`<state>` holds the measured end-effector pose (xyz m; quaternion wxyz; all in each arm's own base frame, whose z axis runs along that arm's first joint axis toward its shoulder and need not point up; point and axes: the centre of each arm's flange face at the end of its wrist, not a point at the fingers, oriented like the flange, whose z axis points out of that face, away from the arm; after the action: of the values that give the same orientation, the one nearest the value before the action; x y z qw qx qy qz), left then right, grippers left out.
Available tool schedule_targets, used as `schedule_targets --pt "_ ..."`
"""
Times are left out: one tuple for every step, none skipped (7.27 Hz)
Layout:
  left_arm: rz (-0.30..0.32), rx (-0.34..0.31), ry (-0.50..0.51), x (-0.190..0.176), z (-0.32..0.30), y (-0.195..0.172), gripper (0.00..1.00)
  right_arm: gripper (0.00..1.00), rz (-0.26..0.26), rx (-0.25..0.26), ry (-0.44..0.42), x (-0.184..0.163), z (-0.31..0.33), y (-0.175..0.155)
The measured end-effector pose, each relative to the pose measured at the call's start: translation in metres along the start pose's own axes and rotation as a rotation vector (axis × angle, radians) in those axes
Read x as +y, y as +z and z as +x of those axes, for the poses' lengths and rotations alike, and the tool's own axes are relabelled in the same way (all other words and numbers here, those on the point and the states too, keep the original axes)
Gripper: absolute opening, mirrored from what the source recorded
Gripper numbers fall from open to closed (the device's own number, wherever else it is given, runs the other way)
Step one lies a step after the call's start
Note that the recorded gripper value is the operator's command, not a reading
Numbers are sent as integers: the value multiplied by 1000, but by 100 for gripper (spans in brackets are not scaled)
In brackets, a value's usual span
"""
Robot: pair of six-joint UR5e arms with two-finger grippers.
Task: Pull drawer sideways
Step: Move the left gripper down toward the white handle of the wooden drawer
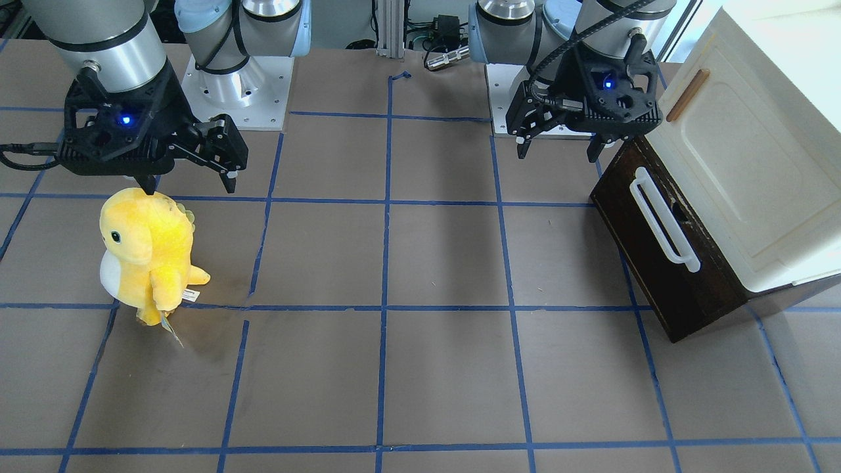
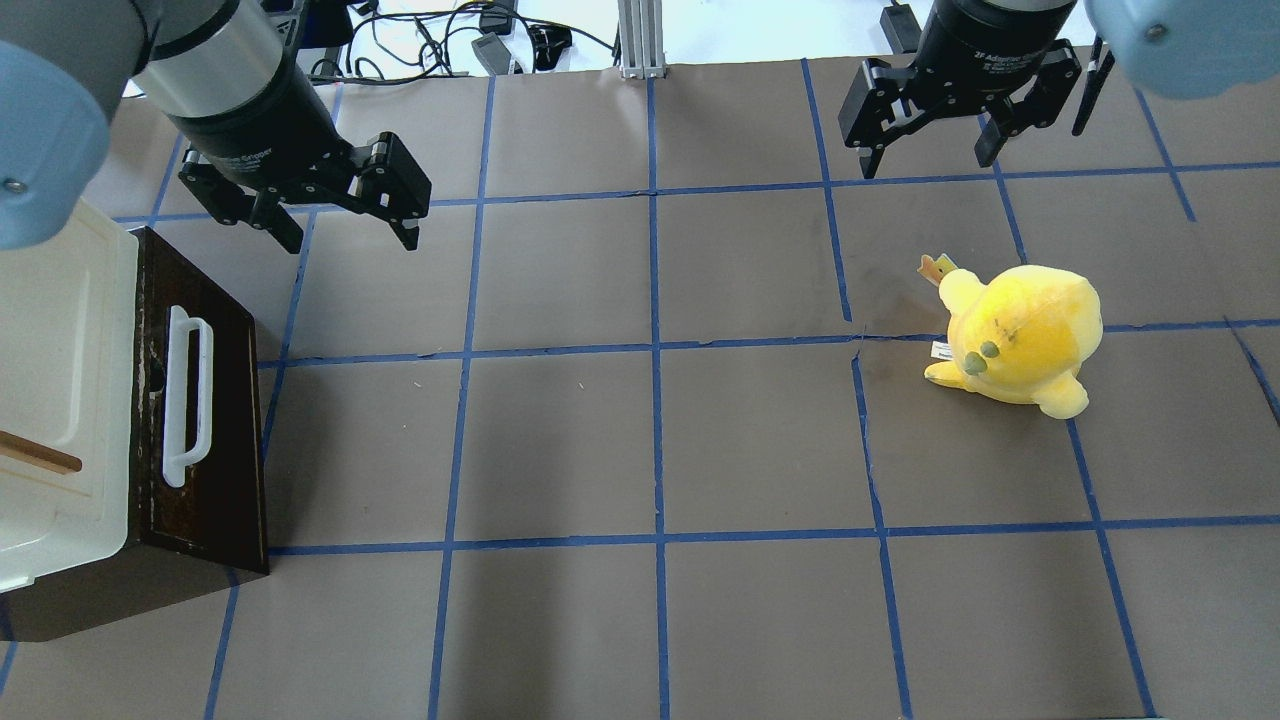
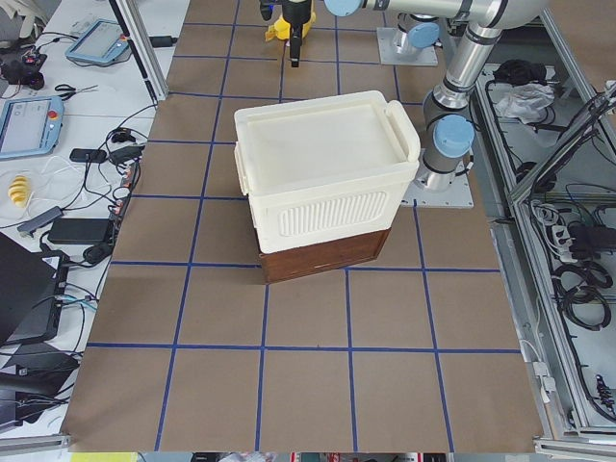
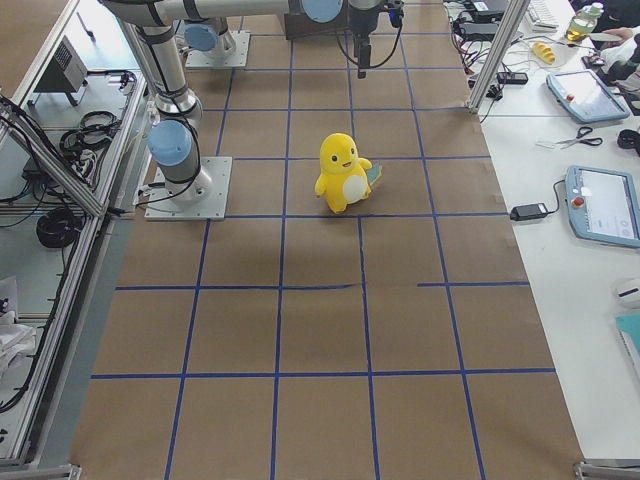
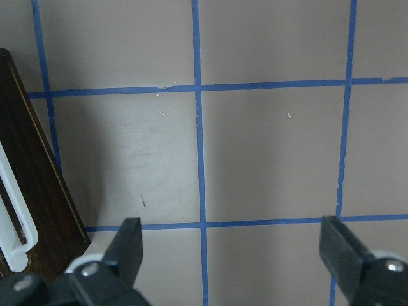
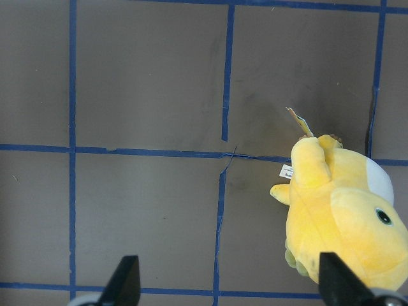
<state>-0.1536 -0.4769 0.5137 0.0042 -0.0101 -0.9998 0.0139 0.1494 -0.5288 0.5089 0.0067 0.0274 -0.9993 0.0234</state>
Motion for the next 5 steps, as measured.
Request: schedule_targets --pt "1 -4 -1 0 -1 0 100 100 0 0 0 0 0 0" --pt "2 -10 -3 0 -2 -1 100 100 0 0 0 0 0 0" --pt "-2 -12 -3 -1 -3 1 100 100 0 0 0 0 0 0" --pt "-13 -13 -4 -2 -2 8 100 100 0 0 0 0 0 0" --pt "-26 -13 -8 -2 -2 17 100 100 0 0 0 0 0 0"
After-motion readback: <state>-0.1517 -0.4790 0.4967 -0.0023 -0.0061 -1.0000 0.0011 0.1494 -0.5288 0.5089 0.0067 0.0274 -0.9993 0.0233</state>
